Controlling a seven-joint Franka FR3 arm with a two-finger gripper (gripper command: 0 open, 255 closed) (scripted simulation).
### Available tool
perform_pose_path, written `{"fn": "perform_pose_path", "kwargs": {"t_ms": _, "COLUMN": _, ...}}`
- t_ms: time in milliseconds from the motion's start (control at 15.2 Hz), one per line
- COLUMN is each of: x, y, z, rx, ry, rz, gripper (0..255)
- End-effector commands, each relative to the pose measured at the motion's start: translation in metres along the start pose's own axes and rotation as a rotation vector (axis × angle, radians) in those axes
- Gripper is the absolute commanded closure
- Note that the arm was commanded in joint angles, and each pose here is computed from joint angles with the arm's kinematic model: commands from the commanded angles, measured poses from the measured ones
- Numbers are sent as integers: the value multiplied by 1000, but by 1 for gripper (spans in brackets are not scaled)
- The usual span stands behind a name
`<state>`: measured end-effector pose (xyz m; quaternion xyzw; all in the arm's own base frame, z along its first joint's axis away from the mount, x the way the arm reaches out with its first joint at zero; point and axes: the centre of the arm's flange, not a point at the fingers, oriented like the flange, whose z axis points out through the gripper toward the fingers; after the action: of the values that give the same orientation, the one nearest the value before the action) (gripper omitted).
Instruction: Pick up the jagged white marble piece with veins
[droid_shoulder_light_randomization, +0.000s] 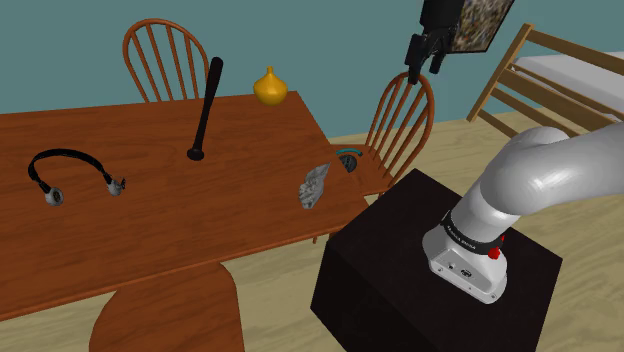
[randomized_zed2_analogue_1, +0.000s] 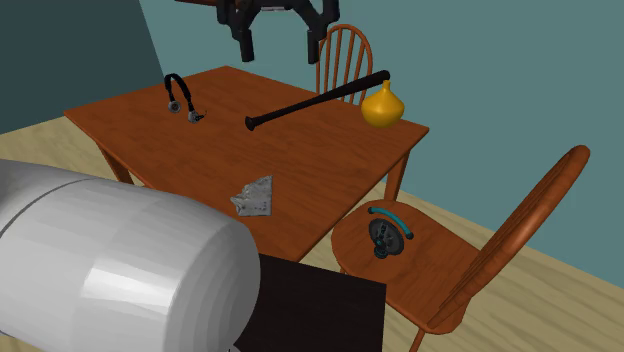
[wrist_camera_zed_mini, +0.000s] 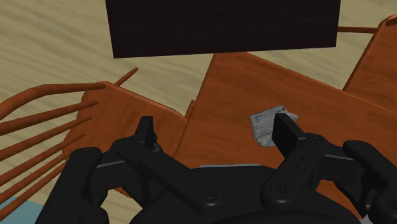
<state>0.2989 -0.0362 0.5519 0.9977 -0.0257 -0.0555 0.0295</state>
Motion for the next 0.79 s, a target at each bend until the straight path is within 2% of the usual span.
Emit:
{"fn": "perform_pose_path", "kwargs": {"t_ms": 0, "x": 0, "y": 0, "z": 0, "rx": 0, "ry": 0, "rz": 0, "gripper": 0}}
{"fn": "perform_pose_path", "kwargs": {"t_ms": 726, "x": 31, "y": -98, "z": 106, "rx": -27, "ry": 9, "rz": 319, "gripper": 0}}
